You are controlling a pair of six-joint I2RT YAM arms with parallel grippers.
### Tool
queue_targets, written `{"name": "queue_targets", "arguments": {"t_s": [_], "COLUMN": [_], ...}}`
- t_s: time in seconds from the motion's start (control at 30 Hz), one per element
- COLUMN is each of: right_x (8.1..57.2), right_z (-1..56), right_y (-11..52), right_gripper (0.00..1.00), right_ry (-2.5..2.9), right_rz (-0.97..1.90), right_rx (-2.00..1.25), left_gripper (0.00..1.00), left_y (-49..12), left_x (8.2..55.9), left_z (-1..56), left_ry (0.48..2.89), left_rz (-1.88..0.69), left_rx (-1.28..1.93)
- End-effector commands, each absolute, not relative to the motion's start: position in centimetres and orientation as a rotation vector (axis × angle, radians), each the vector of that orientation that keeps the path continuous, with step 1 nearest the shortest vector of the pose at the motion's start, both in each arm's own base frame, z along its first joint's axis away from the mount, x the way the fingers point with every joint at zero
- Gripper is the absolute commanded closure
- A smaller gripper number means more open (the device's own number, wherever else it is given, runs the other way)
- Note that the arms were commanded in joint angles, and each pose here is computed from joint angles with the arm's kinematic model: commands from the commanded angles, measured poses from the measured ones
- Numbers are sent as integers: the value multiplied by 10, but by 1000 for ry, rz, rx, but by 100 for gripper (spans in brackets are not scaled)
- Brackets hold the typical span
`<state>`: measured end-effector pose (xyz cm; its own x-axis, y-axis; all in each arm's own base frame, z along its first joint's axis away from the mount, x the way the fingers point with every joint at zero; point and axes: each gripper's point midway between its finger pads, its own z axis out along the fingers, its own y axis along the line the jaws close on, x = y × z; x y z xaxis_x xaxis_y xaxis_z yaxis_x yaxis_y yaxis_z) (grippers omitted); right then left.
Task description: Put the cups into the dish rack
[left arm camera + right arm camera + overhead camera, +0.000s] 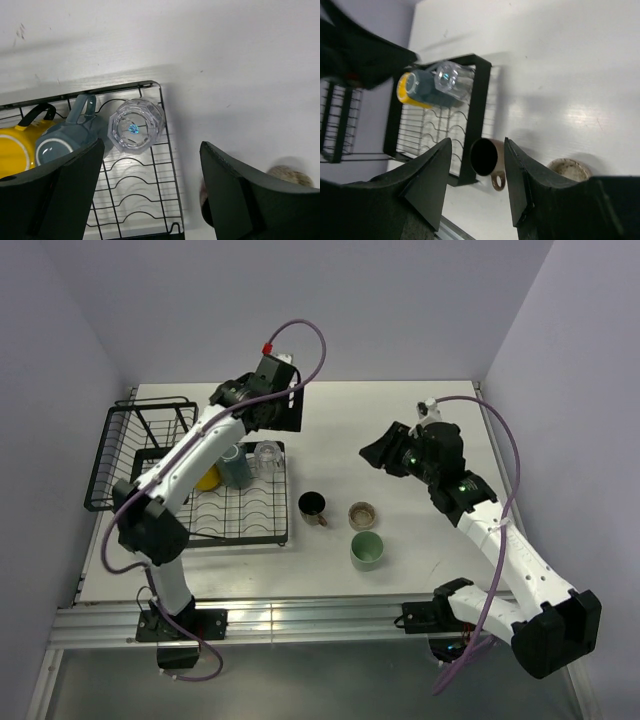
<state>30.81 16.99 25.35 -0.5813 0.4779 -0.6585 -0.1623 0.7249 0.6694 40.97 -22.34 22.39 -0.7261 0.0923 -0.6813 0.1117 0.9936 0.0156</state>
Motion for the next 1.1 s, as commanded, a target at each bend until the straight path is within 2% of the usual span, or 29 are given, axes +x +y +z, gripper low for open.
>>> {"name": "queue_targets", "arguments": {"t_s": [0.0, 0.2, 0.47, 0.7, 1.07], "right_x": [298, 274, 261, 264, 256], "right_z": [264, 242, 210, 180, 141], "right_y": [178, 216, 268, 312, 336], "right_gripper": [46, 47, 48, 48, 50], "right_ry": [2008, 2097, 2176, 2247, 2324], "right_rz": [790, 704, 571, 506, 330], "right_rx": [166, 4, -226, -360, -500], "left_gripper": [16, 15, 14, 14, 14], "left_y": [-219, -209, -171, -156, -150], "left_x": [383, 335, 281, 256, 249], "left_z": [317, 376, 400, 408, 413], "left_ry": [2185, 2021, 1924, 1906, 1886], "left_rz": [-182, -413, -489, -524, -540], "left_rx": [94, 41, -2, -30, -60]}}
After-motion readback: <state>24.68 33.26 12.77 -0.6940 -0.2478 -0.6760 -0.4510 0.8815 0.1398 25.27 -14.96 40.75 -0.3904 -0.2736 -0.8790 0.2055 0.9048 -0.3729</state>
